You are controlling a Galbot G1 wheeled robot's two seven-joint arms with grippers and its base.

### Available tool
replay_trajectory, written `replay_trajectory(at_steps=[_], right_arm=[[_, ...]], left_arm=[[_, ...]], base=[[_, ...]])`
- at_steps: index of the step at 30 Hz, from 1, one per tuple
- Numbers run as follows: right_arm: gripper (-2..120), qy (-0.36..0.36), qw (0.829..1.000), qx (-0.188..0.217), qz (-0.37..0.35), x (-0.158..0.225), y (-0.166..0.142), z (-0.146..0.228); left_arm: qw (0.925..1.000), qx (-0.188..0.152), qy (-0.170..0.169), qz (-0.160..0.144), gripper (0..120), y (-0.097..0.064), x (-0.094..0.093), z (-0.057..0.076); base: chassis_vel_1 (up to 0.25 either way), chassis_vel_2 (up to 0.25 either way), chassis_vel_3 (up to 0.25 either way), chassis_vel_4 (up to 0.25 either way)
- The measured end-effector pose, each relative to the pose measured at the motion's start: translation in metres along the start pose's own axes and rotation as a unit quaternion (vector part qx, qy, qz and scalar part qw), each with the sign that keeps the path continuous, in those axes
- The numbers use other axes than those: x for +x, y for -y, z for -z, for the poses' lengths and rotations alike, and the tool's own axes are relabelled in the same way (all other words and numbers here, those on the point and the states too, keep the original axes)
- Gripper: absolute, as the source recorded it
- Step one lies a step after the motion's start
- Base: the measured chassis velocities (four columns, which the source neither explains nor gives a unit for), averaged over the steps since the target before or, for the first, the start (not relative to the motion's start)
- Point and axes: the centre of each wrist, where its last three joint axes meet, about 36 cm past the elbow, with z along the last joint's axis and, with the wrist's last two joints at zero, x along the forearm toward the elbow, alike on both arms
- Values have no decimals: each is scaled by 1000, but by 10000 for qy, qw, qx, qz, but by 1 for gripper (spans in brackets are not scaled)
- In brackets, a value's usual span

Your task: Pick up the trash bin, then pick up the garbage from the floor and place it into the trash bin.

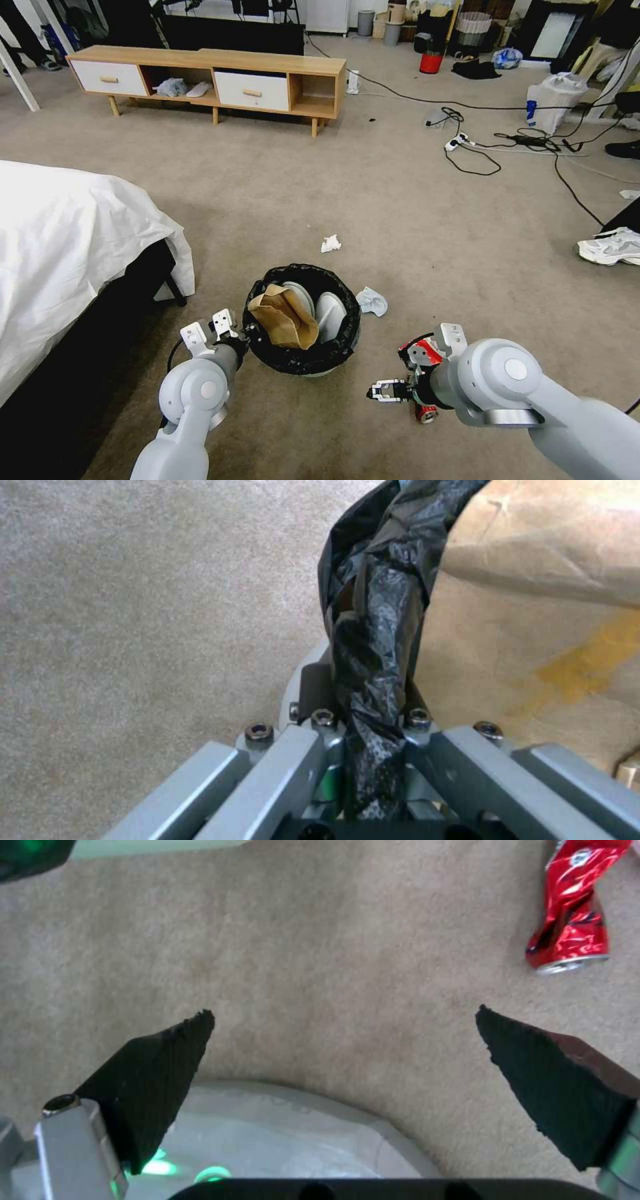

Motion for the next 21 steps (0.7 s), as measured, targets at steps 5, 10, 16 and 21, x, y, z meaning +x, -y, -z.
replay_trajectory(at_steps=[5, 10, 16, 21], right_arm=[[100, 47, 9999, -44, -138, -6, 6, 2], [100, 75, 9996, -70, -253, -12, 10, 2], [100, 73, 9993, -84, -360, -20, 13, -1], [100, 66, 9988, -111, -466, -27, 18, -3]], left_arm=[[10000, 0, 2, -3, 2, -2, 1, -1], [10000, -16, 4, -4, 2, -5, 1, -2], [10000, -22, 7, -3, 2, -5, 1, -2], [10000, -20, 5, -5, 2, -6, 1, -2]], base=[[0, 0, 0, 0], [0, 0, 0, 0], [0, 0, 0, 0], [0, 0, 0, 0]])
